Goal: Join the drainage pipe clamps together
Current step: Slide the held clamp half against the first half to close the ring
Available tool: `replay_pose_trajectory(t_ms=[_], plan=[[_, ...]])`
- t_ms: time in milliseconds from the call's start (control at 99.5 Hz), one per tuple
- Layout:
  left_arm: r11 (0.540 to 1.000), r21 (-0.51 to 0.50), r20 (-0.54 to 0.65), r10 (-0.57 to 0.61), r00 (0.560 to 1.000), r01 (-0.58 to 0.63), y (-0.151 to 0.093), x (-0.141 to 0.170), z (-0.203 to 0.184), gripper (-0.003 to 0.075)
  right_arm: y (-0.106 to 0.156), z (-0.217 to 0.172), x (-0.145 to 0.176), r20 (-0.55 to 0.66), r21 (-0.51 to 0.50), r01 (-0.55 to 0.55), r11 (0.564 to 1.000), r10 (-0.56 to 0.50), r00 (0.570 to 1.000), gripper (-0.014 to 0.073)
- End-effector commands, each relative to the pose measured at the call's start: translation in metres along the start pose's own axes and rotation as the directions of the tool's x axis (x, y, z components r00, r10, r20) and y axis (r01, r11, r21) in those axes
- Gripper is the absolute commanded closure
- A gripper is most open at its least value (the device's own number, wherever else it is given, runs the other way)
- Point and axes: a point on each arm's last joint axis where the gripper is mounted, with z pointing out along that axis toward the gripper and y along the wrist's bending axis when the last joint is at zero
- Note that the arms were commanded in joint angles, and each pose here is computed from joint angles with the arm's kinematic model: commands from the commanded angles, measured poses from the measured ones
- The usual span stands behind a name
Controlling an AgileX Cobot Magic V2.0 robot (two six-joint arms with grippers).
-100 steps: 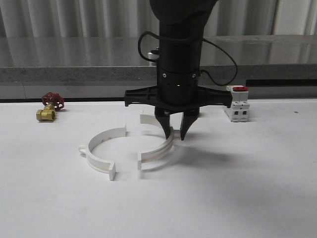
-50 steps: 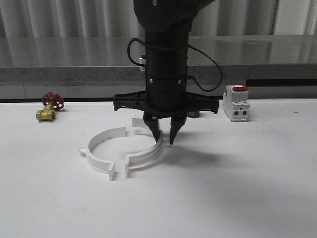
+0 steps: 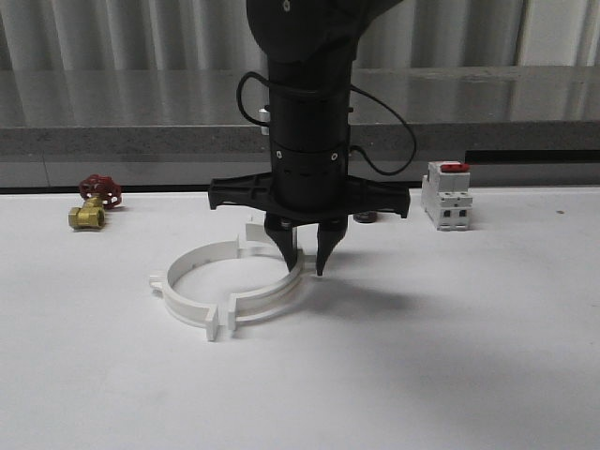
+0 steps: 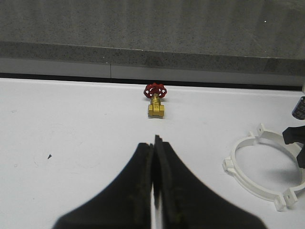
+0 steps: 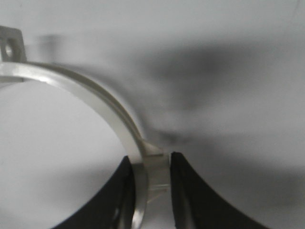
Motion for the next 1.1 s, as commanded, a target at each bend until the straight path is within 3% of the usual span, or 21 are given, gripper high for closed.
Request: replay_pose_trajectory(t_ms=[0, 1085], plan=[[1.000, 0.023, 0.097, -0.002, 0.995, 0.000, -0.003, -0.016, -0.003, 0.0741, 0.005, -0.031, -0.014, 0.087, -0.064, 0.002, 0.998, 0.004, 0.996, 0.0516], [1.000, 0.023, 0.097, -0.002, 0.995, 0.000, -0.003, -0.016, -0.003, 0.0741, 0.017, -0.021, -0.004, 0.064, -0.102, 0.005, 0.995, 0.002, 0.998, 0.0516]])
